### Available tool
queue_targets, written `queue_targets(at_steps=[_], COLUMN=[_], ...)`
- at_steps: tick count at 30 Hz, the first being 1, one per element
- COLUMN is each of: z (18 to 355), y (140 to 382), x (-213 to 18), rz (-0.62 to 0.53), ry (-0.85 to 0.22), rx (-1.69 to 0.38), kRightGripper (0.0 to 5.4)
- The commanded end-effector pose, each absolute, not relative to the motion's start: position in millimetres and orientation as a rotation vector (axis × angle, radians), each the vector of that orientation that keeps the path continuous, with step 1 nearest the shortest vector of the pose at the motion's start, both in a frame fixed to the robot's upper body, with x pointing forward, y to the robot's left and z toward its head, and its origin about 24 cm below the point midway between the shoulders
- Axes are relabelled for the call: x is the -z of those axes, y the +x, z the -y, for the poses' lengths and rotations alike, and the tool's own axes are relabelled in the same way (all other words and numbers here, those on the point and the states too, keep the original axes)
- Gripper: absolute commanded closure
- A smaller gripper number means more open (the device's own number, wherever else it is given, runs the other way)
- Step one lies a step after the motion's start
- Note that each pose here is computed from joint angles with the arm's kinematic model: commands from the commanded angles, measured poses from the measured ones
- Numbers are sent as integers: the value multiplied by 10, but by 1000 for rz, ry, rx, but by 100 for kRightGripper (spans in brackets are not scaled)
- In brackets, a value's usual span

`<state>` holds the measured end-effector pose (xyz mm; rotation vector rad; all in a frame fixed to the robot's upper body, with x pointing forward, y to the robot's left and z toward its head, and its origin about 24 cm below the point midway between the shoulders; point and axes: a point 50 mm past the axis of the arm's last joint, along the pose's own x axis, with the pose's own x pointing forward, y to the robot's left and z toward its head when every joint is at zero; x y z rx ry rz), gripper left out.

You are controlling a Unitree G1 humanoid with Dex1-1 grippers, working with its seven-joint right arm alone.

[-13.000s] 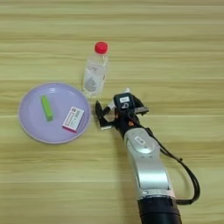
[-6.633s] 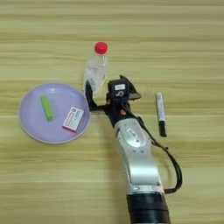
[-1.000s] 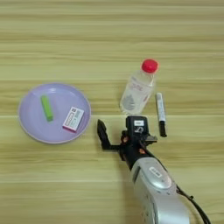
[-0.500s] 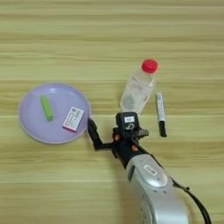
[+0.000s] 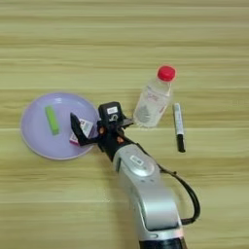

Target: Move the objects on the table

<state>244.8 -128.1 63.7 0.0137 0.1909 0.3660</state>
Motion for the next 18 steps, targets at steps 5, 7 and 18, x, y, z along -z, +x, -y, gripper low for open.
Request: queue_targets(at_steps=[5,7,18], z=[936,906,716], y=[2686,2718,2823], x=[-890,-850,-785], rz=[-51,-57,-92], ry=[-88,-132,-99], rx=[-496,-507,-569], kRightGripper=[3,3,3])
